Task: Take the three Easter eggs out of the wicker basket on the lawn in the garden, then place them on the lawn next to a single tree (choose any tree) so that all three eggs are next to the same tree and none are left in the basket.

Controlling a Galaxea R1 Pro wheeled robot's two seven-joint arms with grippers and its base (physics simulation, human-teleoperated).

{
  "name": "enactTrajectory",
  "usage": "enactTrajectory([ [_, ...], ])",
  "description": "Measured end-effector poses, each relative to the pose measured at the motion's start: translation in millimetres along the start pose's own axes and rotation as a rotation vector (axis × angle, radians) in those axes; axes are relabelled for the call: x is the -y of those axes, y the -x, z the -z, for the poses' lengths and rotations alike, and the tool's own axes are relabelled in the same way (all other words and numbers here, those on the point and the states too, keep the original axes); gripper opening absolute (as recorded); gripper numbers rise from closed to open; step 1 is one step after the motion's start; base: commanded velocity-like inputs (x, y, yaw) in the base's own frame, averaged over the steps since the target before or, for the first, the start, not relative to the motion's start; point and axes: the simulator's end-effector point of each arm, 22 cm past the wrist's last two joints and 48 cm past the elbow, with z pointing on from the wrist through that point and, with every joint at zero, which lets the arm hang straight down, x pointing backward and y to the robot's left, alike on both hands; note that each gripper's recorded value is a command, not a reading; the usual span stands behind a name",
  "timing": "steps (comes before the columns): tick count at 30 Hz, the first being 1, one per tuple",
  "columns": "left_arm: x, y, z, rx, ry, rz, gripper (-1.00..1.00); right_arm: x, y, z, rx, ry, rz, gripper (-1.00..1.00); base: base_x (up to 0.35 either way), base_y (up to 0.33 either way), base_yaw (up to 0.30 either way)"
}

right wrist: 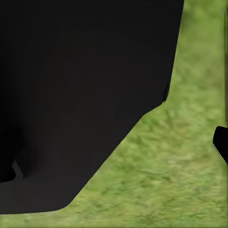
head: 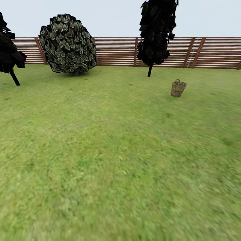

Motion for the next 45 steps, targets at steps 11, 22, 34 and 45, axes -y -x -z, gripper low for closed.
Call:
enactTrajectory([
  [11,1.4,4.9,-0.8,0.01,0.001,0.003,1.0,2.9,7.8,-0.1,0.021,-0.004,0.0,1.0,0.338,0.006,-0.126],
  [22,2.9,17.0,-1.4,0.051,-0.001,0.004,1.0,3.8,16.9,0.2,0.059,-0.006,-0.004,1.0,0.339,0.0,-0.202],
  [34,1.5,31.2,-0.7,0.109,0.003,0.009,1.0,3.8,19.0,0.3,0.066,-0.006,-0.005,1.0,0.336,0.0,-0.101],
  [45,0.9,37.2,-0.8,0.127,0.004,0.011,1.0,3.8,22.0,0.4,0.075,-0.006,-0.004,1.0,0.314,0.0,-0.014],
])
